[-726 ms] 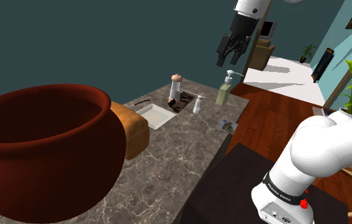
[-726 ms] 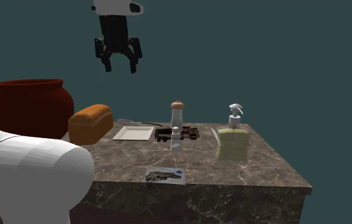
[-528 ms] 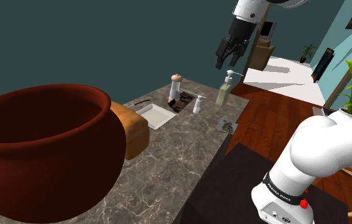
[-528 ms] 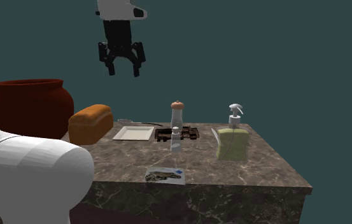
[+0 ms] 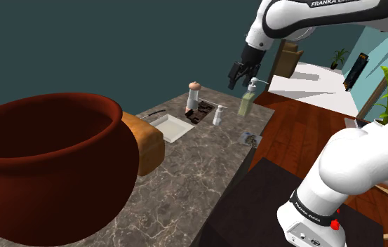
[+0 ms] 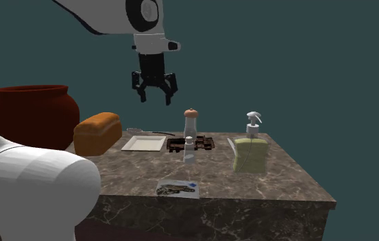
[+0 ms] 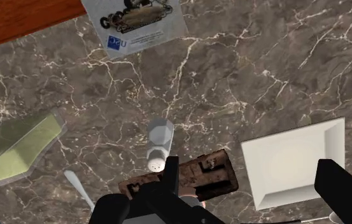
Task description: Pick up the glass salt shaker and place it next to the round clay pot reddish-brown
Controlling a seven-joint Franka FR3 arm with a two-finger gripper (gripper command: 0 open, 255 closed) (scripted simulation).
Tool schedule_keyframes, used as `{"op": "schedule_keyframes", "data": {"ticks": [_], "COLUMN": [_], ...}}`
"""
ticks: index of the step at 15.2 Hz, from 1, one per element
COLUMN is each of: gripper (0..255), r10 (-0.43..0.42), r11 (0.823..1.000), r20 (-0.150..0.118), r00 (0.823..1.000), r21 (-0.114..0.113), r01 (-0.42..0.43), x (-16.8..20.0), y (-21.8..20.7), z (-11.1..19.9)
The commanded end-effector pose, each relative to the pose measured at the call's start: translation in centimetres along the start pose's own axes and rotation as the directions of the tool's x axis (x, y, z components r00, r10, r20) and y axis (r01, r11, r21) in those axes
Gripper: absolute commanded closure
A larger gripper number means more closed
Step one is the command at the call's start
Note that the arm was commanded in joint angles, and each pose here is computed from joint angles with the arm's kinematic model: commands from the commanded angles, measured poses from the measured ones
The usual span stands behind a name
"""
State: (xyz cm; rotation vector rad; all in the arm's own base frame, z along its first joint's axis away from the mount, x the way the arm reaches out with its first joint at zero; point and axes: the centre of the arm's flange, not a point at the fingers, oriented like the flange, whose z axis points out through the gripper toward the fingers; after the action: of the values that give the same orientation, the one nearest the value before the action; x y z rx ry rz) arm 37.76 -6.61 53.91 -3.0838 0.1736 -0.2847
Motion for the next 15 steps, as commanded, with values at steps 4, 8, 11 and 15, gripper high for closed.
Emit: {"op": "schedule_keyframes", "data": {"ticks": [4,8,11,15], "gripper": [0,0,0,0], "r10": [0.013,0.024,0.032,0.040], "r11": [1.000,1.000,0.999,0.999], "r20": [-0.021,-0.037,-0.048,-0.058], "r00": [1.000,0.999,0.998,0.997], "r21": [0.009,0.018,0.024,0.030], "r01": [-0.013,-0.024,-0.031,-0.038], "x": [2.4,4.4,5.9,7.3], "y": [3.2,5.7,7.6,9.3], "z": [5.2,9.4,12.5,16.0]}}
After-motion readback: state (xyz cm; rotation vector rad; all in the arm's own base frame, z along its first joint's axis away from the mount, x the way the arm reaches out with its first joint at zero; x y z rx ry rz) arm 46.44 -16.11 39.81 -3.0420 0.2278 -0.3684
